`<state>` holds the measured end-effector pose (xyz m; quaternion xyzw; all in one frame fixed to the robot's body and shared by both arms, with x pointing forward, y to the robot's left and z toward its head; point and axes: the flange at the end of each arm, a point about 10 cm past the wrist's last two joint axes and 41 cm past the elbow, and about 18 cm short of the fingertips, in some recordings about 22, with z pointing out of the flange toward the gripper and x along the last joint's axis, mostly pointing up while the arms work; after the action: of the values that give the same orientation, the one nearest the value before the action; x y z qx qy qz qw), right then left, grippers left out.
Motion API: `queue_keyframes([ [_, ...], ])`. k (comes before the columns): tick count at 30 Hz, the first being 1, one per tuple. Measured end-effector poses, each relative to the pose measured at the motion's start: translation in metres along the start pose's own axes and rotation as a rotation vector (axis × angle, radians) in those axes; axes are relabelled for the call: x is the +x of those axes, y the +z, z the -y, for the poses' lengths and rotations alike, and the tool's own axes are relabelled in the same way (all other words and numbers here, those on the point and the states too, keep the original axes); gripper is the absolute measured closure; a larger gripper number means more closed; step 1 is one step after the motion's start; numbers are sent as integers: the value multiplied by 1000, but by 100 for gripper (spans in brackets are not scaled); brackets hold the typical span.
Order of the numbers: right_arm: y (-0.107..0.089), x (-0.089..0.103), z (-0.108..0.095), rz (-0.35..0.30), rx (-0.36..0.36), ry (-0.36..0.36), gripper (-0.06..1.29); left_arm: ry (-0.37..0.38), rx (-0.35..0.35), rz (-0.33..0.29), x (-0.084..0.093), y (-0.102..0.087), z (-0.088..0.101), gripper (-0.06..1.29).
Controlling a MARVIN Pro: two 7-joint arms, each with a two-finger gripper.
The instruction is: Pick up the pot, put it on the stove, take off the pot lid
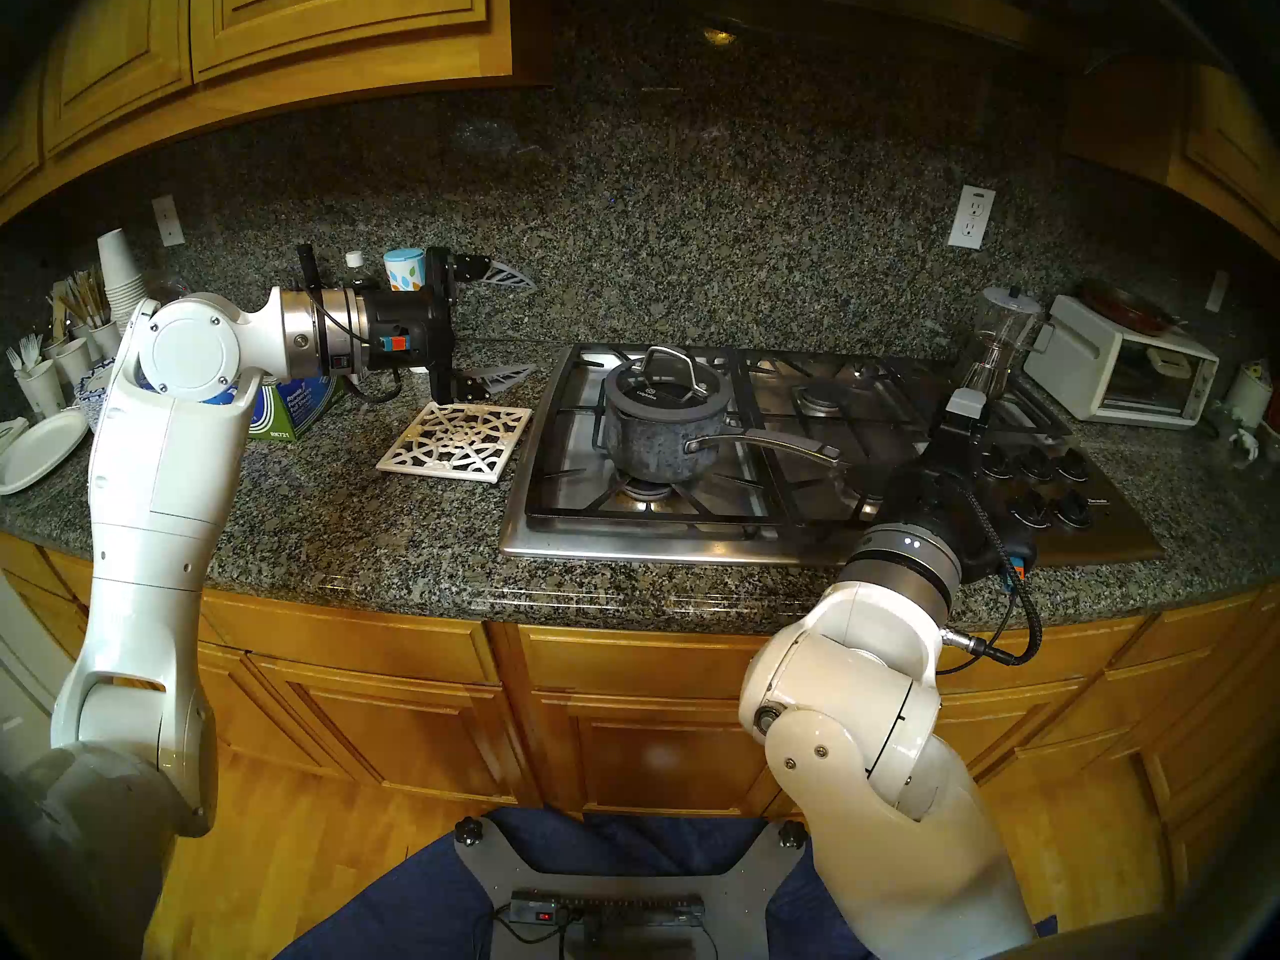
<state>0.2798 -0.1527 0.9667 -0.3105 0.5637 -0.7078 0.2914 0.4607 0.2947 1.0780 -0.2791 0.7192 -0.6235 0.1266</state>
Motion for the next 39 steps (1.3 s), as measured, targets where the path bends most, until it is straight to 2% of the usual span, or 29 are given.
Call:
queue_keyframes([
  [13, 0, 0, 0, 0, 0, 0, 0, 8, -4, -52, 9, 21, 5, 0],
  [39, 0, 0, 0, 0, 1, 0, 0, 8, -36, -91, 20, 41, 14, 0],
])
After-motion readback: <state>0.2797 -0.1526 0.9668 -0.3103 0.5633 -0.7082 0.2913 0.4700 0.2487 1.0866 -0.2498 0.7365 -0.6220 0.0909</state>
